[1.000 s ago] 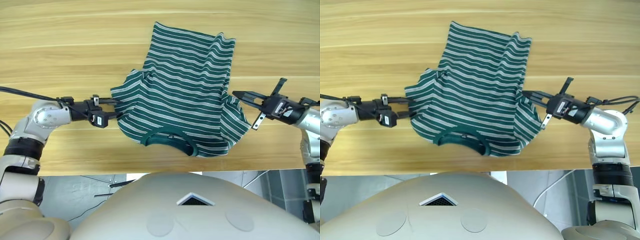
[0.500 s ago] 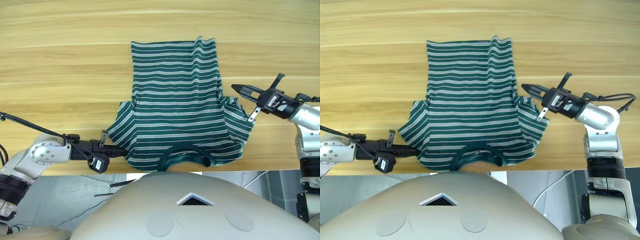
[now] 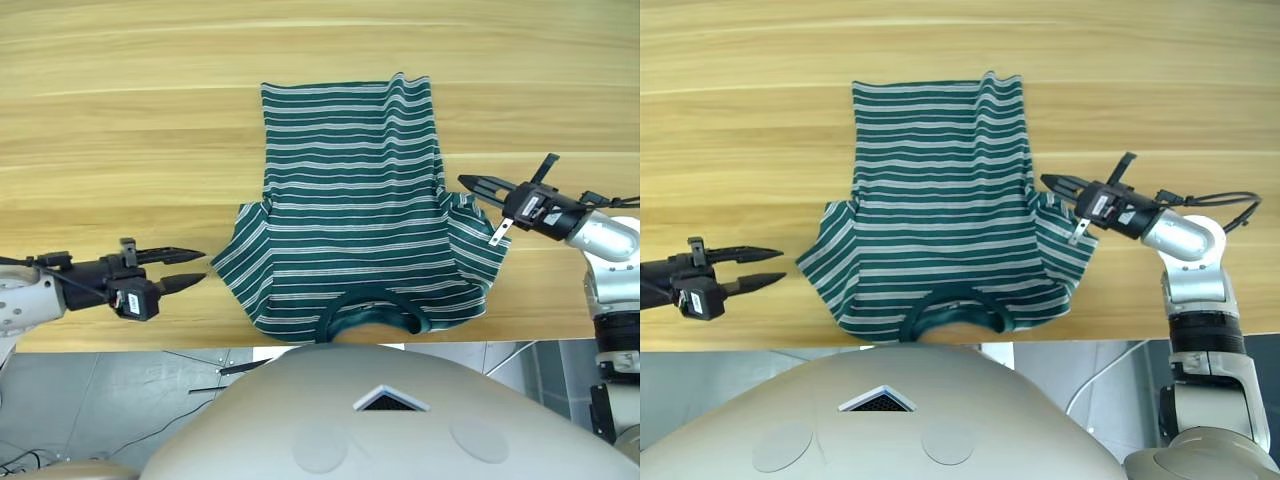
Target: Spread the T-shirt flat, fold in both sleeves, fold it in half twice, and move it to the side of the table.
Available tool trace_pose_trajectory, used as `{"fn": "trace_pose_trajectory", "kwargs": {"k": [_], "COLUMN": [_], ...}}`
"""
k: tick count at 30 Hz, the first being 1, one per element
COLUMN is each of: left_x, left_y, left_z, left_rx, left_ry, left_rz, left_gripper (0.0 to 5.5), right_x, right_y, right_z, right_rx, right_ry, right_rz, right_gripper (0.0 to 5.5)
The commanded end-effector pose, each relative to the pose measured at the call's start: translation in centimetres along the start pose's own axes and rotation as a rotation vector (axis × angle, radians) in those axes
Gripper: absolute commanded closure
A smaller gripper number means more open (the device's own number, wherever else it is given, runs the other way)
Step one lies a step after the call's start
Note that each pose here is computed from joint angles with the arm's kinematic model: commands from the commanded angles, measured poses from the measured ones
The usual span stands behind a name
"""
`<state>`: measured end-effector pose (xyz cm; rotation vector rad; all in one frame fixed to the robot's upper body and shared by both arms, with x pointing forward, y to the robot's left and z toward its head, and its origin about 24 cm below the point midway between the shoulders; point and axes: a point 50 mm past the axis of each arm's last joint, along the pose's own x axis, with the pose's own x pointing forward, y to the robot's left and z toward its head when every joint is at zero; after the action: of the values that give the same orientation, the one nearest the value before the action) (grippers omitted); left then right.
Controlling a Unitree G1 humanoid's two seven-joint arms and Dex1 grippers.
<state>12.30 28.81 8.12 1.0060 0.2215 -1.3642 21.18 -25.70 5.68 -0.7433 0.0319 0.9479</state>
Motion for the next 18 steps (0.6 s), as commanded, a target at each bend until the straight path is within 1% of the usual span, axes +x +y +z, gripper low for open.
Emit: {"fn": "trace_pose_trajectory", "kwargs": {"k": [1,3,5,7,10,14,17,18], "left_x": [-0.8,-0.8,-0.1,0.7,1.7,2.7,3.3,3.4], "left_y": [0.3,0.1,-0.3,-0.5,-0.5,-0.7,-0.8,-0.8], "left_z": [-0.8,-1.7,-2.4,-2.5,-2.7,-2.5,-2.4,-2.4], "left_rx": [0.032,0.047,0.061,0.074,0.095,0.097,0.096,0.098], "left_ry": [0.081,0.150,0.185,0.184,0.189,0.160,0.142,0.139], "left_rz": [-0.026,-0.016,-0.015,-0.009,-0.020,-0.042,-0.048,-0.050], "left_gripper": [3.23,2.90,2.57,2.29,1.72,1.28,0.82,0.82], "right_x": [0.1,0.0,-0.1,-0.2,-0.2,-0.3,-0.2,-0.3], "right_y": [-0.4,-0.4,-0.5,-0.6,-0.5,-0.3,-0.2,-0.1], "right_z": [0.3,0.4,0.4,0.4,0.6,0.8,0.8,0.8], "right_rx": [-0.006,-0.007,-0.007,-0.007,-0.008,-0.009,-0.006,-0.005], "right_ry": [-0.014,-0.020,-0.021,-0.023,-0.029,-0.031,-0.032,-0.032], "right_rz": [-0.011,-0.015,-0.019,-0.022,-0.020,-0.015,-0.010,-0.009], "right_gripper": [5.50,5.50,5.50,5.50,5.50,5.50,5.50,5.50]}}
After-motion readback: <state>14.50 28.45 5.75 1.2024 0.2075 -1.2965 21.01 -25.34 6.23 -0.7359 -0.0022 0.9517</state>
